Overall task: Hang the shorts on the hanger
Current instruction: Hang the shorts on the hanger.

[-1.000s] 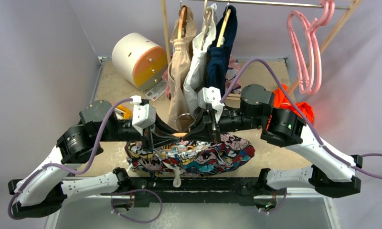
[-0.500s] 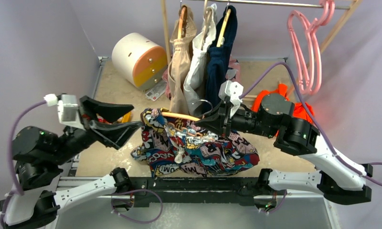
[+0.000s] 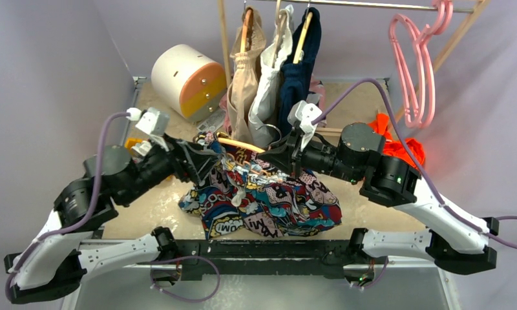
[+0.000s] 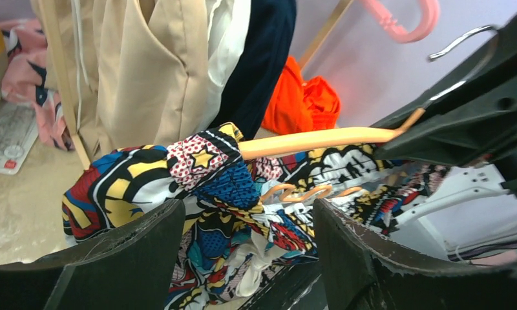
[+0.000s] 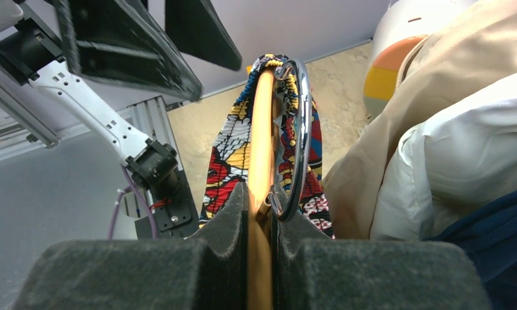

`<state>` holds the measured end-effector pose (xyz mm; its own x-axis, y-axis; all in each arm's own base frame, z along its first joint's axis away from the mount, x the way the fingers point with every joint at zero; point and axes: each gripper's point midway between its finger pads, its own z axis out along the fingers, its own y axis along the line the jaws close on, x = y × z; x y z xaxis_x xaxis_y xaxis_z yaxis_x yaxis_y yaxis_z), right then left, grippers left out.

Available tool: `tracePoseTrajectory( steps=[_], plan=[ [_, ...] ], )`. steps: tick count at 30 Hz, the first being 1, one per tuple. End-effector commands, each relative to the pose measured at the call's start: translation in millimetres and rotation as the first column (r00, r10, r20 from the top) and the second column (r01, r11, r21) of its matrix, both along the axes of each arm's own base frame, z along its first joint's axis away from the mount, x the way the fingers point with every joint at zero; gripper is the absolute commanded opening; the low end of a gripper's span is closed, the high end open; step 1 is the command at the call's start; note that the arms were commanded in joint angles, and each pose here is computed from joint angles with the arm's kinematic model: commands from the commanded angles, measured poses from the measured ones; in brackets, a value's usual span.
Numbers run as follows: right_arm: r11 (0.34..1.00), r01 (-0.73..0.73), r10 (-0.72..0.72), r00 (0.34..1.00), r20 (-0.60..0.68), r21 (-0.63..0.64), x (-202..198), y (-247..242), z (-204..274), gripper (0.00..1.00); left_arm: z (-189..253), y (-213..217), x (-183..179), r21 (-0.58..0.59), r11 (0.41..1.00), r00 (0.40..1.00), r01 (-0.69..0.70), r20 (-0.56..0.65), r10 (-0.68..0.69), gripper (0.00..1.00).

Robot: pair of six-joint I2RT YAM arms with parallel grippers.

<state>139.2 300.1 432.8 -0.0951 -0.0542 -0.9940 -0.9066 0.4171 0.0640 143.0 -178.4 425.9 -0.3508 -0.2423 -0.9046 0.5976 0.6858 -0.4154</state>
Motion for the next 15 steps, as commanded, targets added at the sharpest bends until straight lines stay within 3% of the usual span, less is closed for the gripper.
tracePoseTrajectory(
  steps=[1,8,15],
  plan=[
    [0.986,0.013,-0.024,0.998,0.063,0.163,3.0,-0.7,49.5,0.00,-12.5,-8.6,11.0,0.040,0.999,0.999,-0.030,-0.041,0.032,0.69],
    [0.986,-0.006,-0.004,0.998,0.060,0.165,0.7,2.9,50.0,0.00,-21.9,-13.0,22.6,0.086,0.994,0.995,-0.072,-0.064,0.077,0.64],
    [0.986,-0.010,0.001,0.998,0.060,0.165,0.0,3.2,48.2,0.00,-21.4,-13.8,26.1,0.102,0.991,0.994,-0.084,-0.064,0.091,0.32]
  ],
)
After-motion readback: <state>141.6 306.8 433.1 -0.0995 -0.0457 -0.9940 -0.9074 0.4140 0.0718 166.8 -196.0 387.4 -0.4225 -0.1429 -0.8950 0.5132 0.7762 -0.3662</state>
